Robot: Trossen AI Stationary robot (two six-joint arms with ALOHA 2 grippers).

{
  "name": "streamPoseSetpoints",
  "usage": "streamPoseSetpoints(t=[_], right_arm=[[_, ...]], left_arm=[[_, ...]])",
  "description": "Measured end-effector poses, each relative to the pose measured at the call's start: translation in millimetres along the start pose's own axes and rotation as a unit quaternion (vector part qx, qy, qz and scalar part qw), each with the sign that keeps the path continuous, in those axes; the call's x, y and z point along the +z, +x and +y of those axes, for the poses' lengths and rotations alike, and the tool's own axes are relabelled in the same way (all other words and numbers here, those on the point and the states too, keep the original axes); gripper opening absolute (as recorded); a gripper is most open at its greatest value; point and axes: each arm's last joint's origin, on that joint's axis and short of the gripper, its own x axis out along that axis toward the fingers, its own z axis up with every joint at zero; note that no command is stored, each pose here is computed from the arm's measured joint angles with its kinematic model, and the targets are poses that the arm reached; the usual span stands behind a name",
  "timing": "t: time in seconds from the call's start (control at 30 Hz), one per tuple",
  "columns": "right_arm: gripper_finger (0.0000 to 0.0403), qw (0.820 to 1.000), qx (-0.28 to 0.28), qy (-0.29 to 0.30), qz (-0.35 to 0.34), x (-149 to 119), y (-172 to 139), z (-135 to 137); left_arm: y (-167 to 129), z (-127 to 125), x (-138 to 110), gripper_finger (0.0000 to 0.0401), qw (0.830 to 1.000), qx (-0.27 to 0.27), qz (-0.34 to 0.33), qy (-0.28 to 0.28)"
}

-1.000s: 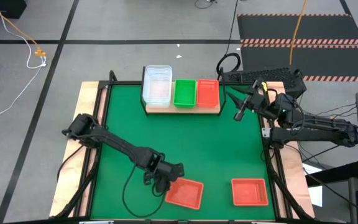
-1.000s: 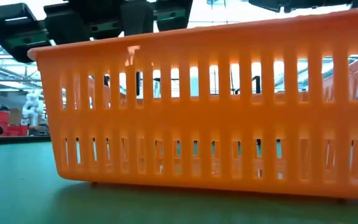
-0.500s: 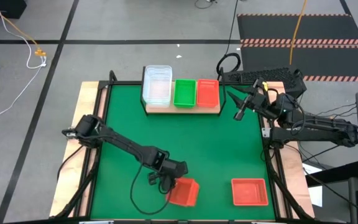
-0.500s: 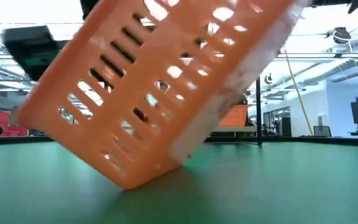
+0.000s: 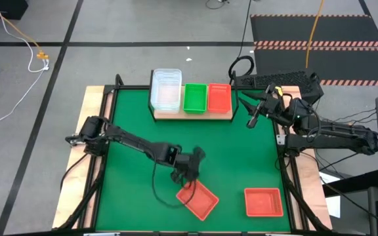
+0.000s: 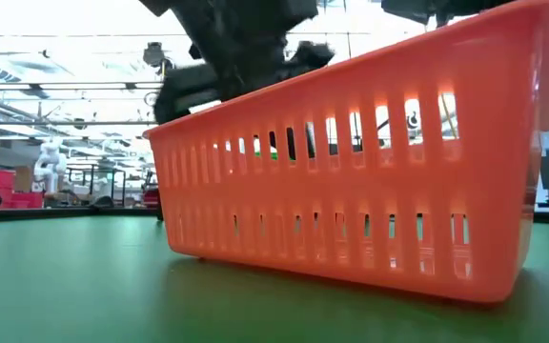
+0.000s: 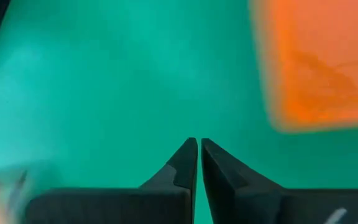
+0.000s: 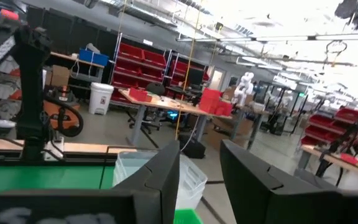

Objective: Stack baskets on shelf by color
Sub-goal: Stack the left orange bin on the top of the other orange bin on the shelf

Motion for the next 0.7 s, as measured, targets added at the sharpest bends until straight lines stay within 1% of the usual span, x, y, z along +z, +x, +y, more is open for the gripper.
streamPoseSetpoints(t=[0.07,0.1,0.17,0.2,0.27,0.33,0.4,0.43,0.47,0.57,0.7], right_arm=[[0.0112,1.0,0.002,0.006,0.006,-1,0,0],[0.0112,1.0,0.003,0.01,0.008,-2,0,1],[0.0112,1.0,0.003,0.015,0.011,-2,0,1],[0.0112,1.0,0.004,0.018,0.013,-3,0,1],[0.0112,1.0,0.004,0.025,0.014,-3,0,1],[0.0112,0.999,0.004,0.032,0.015,-3,0,1],[0.0112,0.999,0.005,0.037,0.017,-3,0,1],[0.0112,0.999,0.005,0.037,0.017,-3,0,1],[0.0112,0.999,0.005,0.037,0.017,-3,0,1],[0.0112,0.999,0.006,0.036,0.017,-3,0,1],[0.0112,0.999,0.006,0.036,0.017,-3,0,1]], left_arm=[[-5,12,-10,0.0026,0.997,0.026,0.025,-0.068],[-10,18,-15,0.0026,0.992,0.039,0.034,-0.112],[-23,29,-24,0.0026,0.978,0.052,0.04,-0.199],[-31,34,-27,0.0026,0.967,0.058,0.033,-0.247],[-49,42,-34,0.0026,0.937,0.043,0.015,-0.346],[-59,46,-37,0.0026,0.902,-0.008,-0.014,-0.432],[-59,41,-36,0.0028,0.864,-0.07,-0.016,-0.499],[-55,36,-34,0.0031,0.845,-0.093,-0.007,-0.526],[-48,30,-30,0.0037,0.832,-0.109,0.001,-0.544],[-30,10,-21,0.0068,0.811,-0.135,0.038,-0.569],[-14,0,-13,0.0123,0.785,-0.16,0.04,-0.597]])
